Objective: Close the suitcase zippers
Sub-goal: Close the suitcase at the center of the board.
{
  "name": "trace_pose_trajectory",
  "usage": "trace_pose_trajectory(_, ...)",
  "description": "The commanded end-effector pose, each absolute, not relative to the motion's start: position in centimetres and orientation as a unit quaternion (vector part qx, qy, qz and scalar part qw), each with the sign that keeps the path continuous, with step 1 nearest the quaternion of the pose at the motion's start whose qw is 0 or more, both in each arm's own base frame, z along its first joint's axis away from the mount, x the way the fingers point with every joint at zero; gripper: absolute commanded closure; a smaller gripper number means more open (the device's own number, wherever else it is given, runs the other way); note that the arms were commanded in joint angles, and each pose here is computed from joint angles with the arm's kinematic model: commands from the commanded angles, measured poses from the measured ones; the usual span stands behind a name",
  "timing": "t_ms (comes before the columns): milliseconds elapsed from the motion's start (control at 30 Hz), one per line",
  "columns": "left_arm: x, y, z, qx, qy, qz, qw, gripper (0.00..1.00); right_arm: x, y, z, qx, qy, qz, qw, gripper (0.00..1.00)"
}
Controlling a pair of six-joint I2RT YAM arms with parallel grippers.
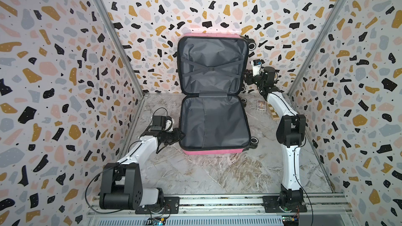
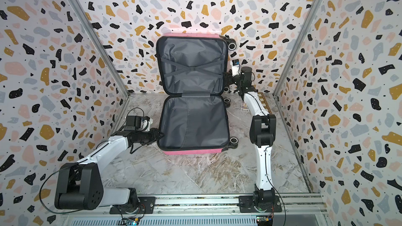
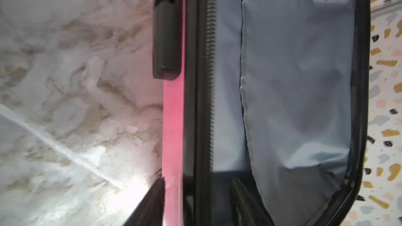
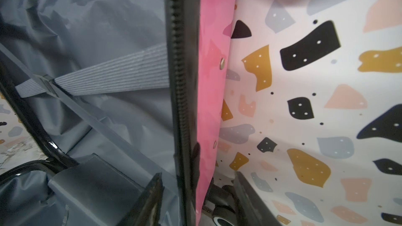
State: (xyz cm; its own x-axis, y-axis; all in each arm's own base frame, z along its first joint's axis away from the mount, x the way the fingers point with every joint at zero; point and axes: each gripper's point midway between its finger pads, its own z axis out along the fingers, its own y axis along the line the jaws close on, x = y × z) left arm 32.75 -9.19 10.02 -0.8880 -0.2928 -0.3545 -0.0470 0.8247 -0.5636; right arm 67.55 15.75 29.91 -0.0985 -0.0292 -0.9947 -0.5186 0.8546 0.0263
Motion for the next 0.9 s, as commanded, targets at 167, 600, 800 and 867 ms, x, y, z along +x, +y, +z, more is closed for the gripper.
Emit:
trace_pose_trajectory(167, 33.5, -9.1, 10.0, -0.087, 0.934, -0.275, 0.212, 0.68, 67.5, 15.8, 35.1, -0.186, 0.672, 0.19, 0.691, 0.53)
trace_pose_trajectory(600, 34.0, -9.5, 9.8, -0.093, 0.93, -0.287, 0.209, 0.8, 66.1, 18.7, 35.4, -0.258, 0.657, 0.184, 0.684, 1.0)
trace_pose_trajectory(800, 34.6, -9.8, 9.9, -0.103, 0.924, -0.3, 0.212, 0.83, 63.8, 20.1, 35.6, -0.292, 0.664, 0.173, 0.666, 1.0)
trace_pose_trajectory(867, 34.7, -9.7, 10.0, -0.105, 0.924, -0.3, 0.214, 0.83, 62.5, 20.4, 35.4, -0.297, 0.668, 0.173, 0.66, 1.0)
